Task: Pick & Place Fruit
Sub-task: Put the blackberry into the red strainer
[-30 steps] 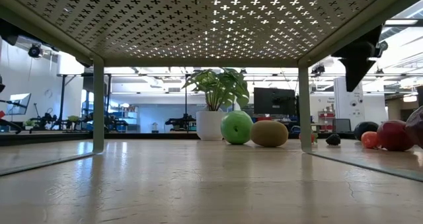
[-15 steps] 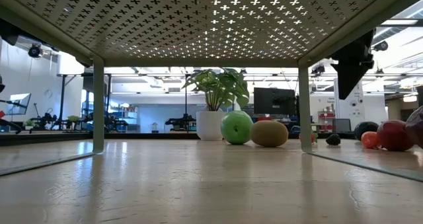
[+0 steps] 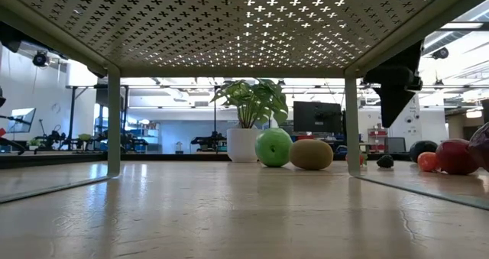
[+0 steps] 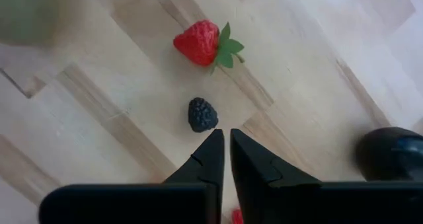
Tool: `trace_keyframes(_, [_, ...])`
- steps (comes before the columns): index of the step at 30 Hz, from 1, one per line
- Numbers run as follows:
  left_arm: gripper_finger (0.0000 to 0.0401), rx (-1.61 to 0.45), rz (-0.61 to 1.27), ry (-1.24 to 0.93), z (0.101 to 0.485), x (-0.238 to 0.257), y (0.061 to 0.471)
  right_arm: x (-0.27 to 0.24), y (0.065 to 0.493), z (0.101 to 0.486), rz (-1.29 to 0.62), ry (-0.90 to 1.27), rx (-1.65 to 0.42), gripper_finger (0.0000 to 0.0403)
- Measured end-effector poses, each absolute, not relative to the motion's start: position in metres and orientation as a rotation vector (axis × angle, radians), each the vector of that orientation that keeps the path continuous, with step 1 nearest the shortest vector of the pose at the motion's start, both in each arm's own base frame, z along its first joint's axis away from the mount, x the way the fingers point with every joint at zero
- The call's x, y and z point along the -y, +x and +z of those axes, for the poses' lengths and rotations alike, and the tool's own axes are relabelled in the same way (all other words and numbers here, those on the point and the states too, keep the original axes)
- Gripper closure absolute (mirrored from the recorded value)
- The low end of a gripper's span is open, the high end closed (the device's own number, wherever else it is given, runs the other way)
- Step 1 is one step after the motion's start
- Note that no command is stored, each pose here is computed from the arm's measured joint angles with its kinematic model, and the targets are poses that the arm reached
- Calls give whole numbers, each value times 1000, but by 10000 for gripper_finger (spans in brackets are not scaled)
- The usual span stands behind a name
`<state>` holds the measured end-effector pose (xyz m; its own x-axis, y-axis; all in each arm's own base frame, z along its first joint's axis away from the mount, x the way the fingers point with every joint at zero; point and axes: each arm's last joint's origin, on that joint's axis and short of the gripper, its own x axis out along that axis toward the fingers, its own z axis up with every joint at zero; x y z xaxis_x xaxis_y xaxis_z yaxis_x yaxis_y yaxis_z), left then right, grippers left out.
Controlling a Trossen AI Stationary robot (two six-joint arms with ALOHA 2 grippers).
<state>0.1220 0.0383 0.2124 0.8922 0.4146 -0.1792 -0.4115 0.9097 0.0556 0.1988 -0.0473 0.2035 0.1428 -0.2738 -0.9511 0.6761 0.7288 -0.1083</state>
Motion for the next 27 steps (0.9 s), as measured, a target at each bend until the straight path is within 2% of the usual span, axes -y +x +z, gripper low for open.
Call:
trace_keyframes(14, [101, -190, 429, 16, 212, -38, 122, 58, 202, 196, -772, 414, -1265, 252])
trace_keyframes(20, [101, -190, 429, 16, 212, -38, 122, 62, 204, 189, -796, 432, -1297, 221])
trace_keyframes(27, [101, -190, 429, 16, 212, -38, 122, 63, 208, 180, -793, 420, -1348, 203])
